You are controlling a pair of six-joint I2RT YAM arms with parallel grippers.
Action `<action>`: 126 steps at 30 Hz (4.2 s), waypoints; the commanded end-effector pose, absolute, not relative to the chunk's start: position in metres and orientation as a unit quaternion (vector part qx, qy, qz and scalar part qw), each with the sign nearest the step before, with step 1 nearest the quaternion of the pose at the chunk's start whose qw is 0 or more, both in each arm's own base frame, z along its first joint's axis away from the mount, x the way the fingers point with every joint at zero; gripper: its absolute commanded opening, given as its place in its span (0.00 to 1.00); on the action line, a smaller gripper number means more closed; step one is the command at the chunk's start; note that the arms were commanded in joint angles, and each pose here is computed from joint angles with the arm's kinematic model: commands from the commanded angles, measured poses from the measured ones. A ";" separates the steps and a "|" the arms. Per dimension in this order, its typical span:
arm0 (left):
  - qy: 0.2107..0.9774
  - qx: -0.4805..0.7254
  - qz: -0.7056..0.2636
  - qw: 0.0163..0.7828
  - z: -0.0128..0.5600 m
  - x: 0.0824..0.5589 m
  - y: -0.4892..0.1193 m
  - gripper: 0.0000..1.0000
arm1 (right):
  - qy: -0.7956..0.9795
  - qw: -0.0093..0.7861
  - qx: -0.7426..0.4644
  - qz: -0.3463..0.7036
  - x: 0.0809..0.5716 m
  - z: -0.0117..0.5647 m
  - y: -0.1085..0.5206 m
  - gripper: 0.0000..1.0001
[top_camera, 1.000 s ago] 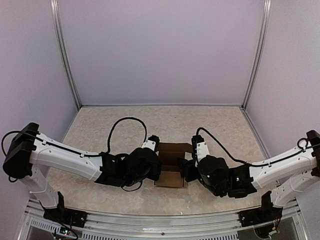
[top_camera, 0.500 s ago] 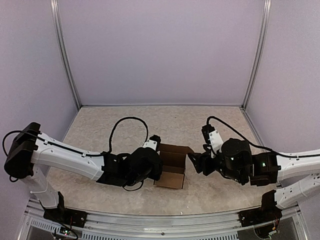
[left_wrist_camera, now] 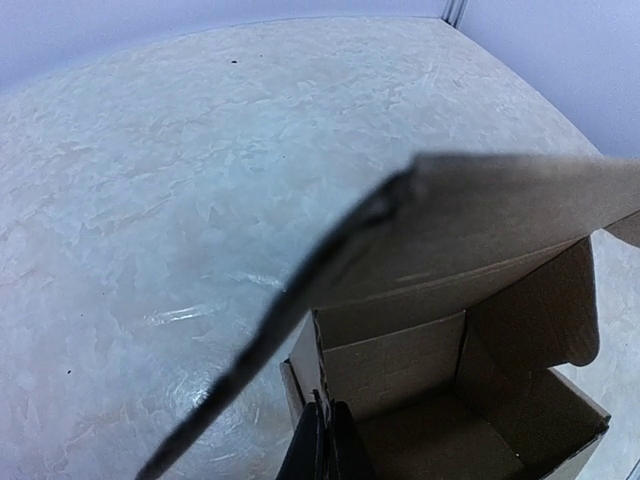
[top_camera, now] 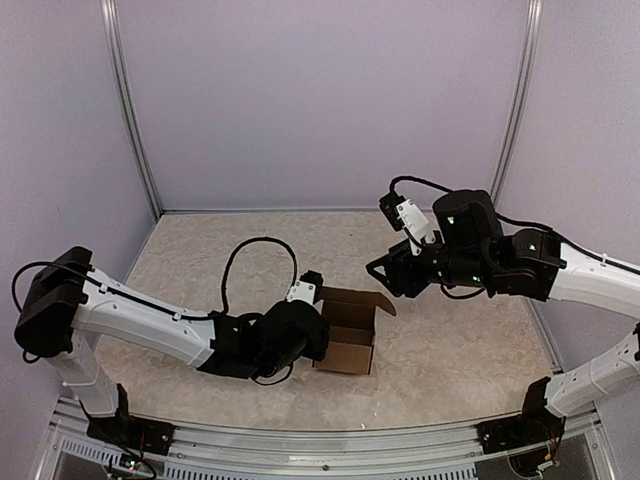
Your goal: Fold the paper box
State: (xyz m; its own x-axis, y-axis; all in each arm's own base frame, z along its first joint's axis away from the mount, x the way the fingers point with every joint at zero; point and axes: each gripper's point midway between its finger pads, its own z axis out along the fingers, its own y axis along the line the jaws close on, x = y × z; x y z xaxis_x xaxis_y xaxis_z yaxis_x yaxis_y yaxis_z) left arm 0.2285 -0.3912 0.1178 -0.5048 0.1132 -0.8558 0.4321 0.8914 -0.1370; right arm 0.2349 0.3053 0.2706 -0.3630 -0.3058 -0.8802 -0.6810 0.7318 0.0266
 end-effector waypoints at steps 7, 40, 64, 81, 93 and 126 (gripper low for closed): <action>0.823 0.181 -0.134 0.521 0.087 0.225 -0.401 0.00 | 0.840 0.427 -0.266 0.200 0.259 0.253 0.322 0.51; 0.780 0.193 -0.109 0.585 0.027 0.231 -0.428 0.03 | 0.894 0.399 -0.120 0.163 0.256 0.125 0.315 0.00; 0.732 0.242 -0.052 0.635 0.100 0.170 -0.396 0.70 | 0.901 0.406 -0.110 0.109 0.238 0.082 0.294 0.00; 0.760 0.306 -0.209 0.534 0.145 0.127 -0.376 0.70 | 0.896 0.419 -0.125 0.075 0.225 0.053 0.294 0.00; 0.752 0.312 -0.241 0.528 0.191 0.122 -0.378 0.69 | 0.877 0.457 -0.145 0.026 0.218 0.053 0.293 0.00; 0.805 0.288 -0.398 0.332 0.138 0.198 -0.408 0.73 | 0.920 0.312 -0.052 0.230 0.183 0.084 0.248 0.79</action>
